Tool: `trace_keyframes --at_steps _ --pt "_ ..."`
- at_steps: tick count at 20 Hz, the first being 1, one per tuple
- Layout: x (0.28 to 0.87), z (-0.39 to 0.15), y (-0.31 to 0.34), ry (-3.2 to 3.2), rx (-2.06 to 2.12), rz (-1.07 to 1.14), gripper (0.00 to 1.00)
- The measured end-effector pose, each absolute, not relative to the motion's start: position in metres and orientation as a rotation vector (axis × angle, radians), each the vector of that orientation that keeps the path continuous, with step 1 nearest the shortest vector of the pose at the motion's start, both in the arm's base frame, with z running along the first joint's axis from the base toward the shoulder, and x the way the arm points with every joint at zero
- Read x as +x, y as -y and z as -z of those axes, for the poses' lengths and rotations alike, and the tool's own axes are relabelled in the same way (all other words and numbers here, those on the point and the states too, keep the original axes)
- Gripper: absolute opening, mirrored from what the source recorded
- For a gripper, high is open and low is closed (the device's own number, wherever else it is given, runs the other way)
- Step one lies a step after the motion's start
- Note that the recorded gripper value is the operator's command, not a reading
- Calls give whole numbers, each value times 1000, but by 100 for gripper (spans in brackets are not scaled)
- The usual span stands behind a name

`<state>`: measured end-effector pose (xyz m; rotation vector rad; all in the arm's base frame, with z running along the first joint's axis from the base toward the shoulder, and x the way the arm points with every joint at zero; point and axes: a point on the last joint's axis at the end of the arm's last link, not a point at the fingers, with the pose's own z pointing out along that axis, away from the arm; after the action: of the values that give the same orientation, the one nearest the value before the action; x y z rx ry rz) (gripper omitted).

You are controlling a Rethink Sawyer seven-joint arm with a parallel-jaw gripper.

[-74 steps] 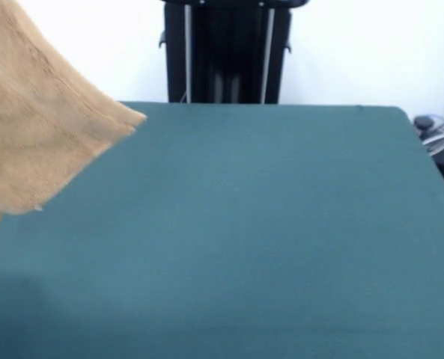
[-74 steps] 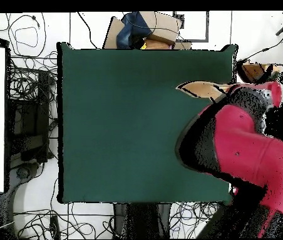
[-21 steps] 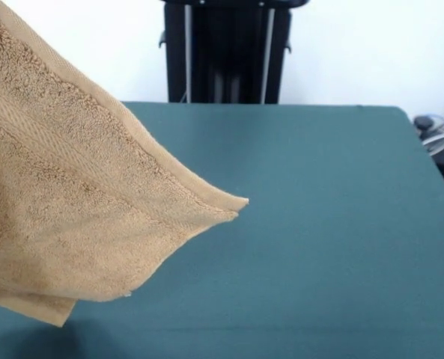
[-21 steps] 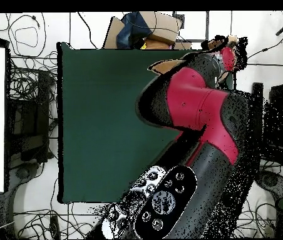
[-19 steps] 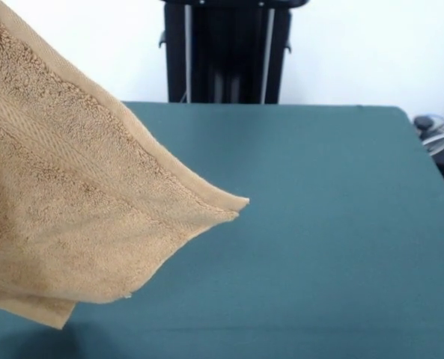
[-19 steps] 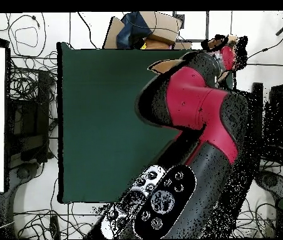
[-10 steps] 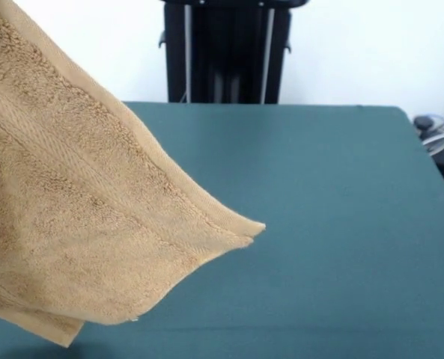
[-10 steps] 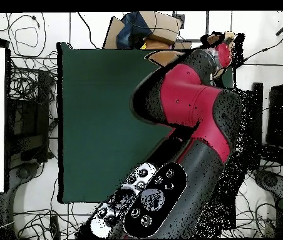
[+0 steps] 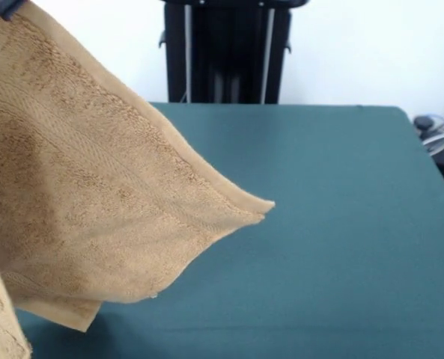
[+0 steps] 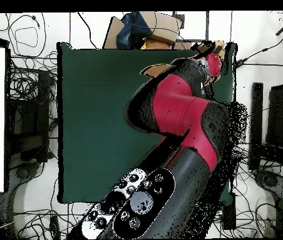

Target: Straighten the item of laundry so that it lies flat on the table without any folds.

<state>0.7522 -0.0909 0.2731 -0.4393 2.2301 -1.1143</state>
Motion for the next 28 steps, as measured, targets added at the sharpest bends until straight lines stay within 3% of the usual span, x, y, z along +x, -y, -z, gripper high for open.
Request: trace_keyframes --at_steps 13,28 --pt "720 -230 73 -2162 -374 1051 0" --pt "648 -197 96 -2131 -295 1075 0"
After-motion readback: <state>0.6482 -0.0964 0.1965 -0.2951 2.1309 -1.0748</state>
